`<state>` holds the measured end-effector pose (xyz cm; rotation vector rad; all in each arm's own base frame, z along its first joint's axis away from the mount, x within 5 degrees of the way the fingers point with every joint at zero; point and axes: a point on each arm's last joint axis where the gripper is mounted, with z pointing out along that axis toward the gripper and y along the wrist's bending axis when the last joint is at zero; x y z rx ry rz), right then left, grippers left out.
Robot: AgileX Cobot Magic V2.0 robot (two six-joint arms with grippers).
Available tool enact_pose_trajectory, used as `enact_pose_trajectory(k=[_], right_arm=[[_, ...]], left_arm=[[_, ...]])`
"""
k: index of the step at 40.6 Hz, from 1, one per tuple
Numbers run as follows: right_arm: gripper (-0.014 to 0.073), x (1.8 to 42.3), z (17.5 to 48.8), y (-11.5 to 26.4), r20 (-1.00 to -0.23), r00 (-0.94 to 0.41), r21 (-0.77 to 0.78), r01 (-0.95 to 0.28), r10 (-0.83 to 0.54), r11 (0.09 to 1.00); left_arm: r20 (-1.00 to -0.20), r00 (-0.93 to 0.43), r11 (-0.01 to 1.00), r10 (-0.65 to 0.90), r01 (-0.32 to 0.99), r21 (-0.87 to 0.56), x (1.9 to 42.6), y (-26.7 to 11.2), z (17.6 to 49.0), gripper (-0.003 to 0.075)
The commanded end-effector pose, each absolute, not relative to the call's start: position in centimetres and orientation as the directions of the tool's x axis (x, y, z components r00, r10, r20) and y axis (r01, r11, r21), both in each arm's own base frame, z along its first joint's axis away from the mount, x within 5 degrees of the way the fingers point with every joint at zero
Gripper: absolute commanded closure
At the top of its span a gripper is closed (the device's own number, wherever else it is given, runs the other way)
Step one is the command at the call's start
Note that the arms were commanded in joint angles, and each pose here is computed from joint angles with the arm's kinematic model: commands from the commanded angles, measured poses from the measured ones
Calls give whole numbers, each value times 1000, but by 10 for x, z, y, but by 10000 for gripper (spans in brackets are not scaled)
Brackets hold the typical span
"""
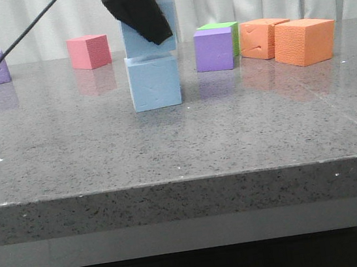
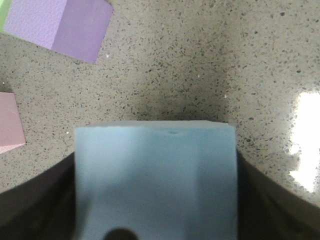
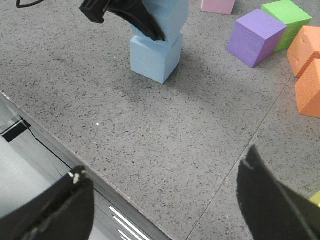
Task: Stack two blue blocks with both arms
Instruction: 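Lower the held cube onto the first blue cube and release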
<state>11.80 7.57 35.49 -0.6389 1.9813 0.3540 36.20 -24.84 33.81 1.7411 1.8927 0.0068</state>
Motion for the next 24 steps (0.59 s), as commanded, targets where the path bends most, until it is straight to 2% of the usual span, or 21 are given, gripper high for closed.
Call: enact_pose_trajectory(k=[1,17,24], right_arm=[[2,119,368,76,-921,-303,-31,-572,-245,820],[2,119,368,76,-921,-303,-31,-572,-245,820],[2,119,368,76,-921,-303,-31,-572,-245,820]], left_arm=[[-466,40,195,884,874,445,356,-244,371,159],[-472,34,204,881,872,444,353,-242,377,143],[-525,-5,276,851,854,440,342,-234,398,143]])
